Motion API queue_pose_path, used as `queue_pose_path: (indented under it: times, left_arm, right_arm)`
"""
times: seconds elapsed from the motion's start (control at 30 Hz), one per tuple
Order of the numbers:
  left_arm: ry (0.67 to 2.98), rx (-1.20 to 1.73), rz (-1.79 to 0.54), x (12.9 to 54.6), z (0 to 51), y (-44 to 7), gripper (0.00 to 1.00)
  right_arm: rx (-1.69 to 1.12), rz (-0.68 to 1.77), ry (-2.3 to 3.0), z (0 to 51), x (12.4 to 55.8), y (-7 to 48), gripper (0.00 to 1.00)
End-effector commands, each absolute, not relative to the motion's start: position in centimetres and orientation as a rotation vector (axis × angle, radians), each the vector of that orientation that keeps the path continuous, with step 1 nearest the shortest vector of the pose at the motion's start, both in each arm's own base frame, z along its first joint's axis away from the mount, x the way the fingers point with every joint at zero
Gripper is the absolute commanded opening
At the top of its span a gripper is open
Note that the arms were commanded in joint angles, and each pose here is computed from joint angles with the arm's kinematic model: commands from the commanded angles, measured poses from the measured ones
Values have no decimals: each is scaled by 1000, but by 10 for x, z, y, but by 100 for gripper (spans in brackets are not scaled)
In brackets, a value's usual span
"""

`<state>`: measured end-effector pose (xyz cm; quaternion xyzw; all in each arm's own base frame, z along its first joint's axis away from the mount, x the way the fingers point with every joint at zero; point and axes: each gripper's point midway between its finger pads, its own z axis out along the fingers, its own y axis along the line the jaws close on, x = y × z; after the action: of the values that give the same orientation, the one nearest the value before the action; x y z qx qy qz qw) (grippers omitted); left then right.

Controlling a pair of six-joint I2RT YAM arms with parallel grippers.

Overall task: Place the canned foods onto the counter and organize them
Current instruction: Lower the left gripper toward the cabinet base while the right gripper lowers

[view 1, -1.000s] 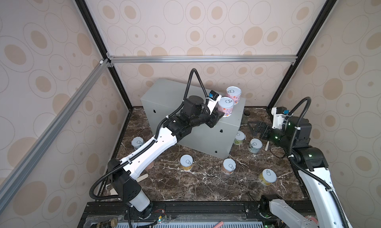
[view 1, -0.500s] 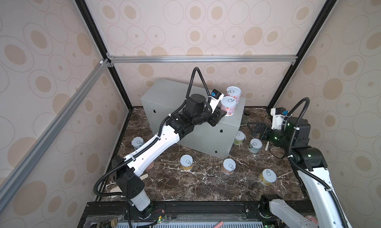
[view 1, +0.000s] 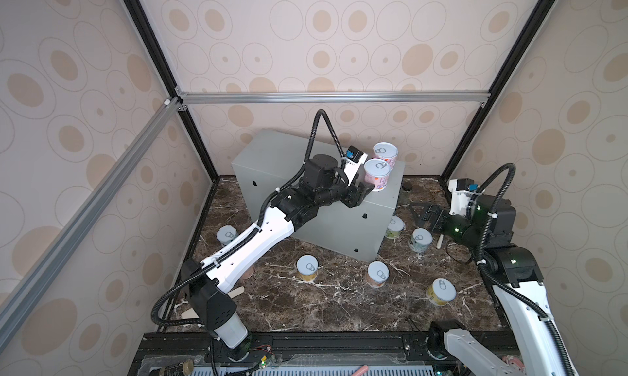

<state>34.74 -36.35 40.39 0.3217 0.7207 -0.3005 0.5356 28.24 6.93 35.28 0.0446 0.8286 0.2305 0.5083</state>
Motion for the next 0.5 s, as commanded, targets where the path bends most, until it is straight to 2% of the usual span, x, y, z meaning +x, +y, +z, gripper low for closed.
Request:
queue_pose_path:
  times: [0.0,0.13,0.27,0.47]
  left_arm:
    - [1643,714,-700,333,443,-340,69]
    - [1641,686,-694,324,447,-326,81]
    - [1646,655,-697,312,446,-312,99]
    - [1664,598,-683,295,440,-286,99]
  right_arm:
    - [86,553,1978,363,271,70,100]
    - [97,539,1984,365,263,67,99]
    - [112,519,1997,366,253,63,99]
    - [130,505,2026,359,238,59,99]
